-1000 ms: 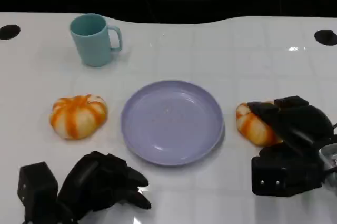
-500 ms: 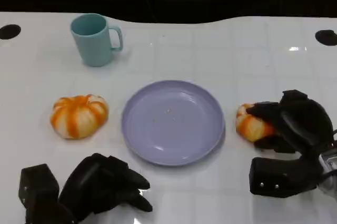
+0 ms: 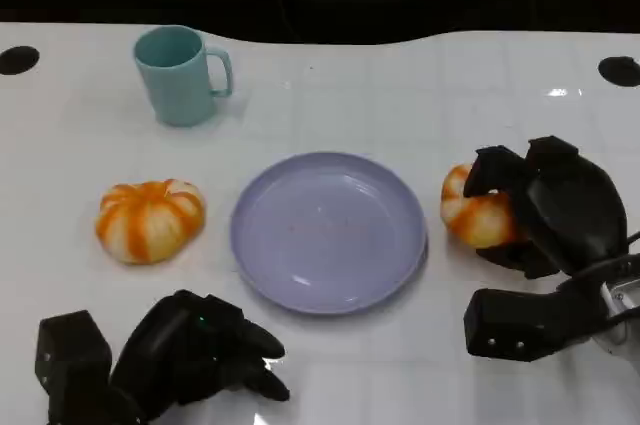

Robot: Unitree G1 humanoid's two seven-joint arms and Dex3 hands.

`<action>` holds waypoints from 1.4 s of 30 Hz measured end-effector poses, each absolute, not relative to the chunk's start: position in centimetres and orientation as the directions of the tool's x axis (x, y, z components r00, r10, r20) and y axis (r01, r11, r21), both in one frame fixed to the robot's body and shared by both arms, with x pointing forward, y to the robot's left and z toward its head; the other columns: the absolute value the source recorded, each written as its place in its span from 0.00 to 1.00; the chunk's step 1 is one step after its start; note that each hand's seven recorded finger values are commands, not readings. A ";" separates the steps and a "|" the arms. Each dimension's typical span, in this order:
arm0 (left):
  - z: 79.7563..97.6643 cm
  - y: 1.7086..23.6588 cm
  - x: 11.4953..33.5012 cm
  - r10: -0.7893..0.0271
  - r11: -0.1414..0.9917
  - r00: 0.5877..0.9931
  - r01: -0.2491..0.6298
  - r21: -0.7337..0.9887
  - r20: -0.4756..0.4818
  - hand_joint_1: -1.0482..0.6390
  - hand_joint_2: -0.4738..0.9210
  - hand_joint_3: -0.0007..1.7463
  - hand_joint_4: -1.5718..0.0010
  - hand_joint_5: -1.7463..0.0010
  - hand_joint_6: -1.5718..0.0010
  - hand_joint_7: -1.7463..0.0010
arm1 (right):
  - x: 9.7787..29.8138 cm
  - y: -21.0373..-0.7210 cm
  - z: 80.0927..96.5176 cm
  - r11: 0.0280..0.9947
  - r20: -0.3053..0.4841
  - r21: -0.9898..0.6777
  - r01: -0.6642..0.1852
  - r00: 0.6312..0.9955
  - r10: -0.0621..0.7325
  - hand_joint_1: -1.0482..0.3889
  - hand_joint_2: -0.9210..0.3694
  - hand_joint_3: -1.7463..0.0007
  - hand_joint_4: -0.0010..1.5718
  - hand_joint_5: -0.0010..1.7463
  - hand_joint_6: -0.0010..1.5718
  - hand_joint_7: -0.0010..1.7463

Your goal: Grasp the bread from the table and place it into the plate.

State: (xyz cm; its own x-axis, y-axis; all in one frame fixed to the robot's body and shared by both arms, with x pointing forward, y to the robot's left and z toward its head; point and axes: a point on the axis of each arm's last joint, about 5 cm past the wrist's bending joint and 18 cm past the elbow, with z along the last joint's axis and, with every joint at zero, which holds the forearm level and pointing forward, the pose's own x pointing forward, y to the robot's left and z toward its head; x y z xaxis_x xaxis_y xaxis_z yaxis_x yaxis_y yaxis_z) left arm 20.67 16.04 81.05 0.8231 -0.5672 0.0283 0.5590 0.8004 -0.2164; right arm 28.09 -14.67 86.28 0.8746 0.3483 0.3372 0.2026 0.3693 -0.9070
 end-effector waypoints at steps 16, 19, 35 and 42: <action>81.0 16.0 20.6 -0.566 0.800 0.824 0.557 -0.222 0.026 0.00 0.89 0.00 0.00 0.88 0.01 1.00 | 28.3 -12.9 88.1 0.490 0.421 -0.853 0.180 0.792 0.442 0.61 0.49 0.20 0.63 1.00 0.46 1.00; 80.9 15.9 20.6 -0.567 0.799 0.823 0.558 -0.224 0.025 0.00 0.90 0.00 0.00 0.88 0.01 1.00 | 28.5 -11.3 89.1 0.509 0.420 -0.851 0.125 0.744 0.520 0.58 0.50 0.19 0.63 1.00 0.47 1.00; 80.8 16.0 20.5 -0.570 0.799 0.821 0.559 -0.222 0.016 0.00 0.91 0.00 0.00 0.89 0.02 1.00 | 28.5 -7.1 89.9 0.498 0.361 -0.867 -0.011 0.676 0.643 0.63 0.44 0.34 0.61 1.00 0.46 1.00; 80.8 16.0 20.5 -0.570 0.800 0.822 0.559 -0.219 0.017 0.00 0.91 0.00 0.00 0.89 0.02 1.00 | 28.3 -6.2 89.3 0.499 0.298 -0.860 -0.107 0.688 0.661 0.63 0.37 0.30 0.59 1.00 0.52 0.82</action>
State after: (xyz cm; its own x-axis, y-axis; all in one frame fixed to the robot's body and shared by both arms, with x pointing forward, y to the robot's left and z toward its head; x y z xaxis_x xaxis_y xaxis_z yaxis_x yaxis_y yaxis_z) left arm 20.54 16.02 80.84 0.8216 -0.5698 0.0167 0.5591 0.7997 -0.2190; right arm 28.31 -6.25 89.27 0.6881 0.6614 0.2984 -0.1069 0.4992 -0.8599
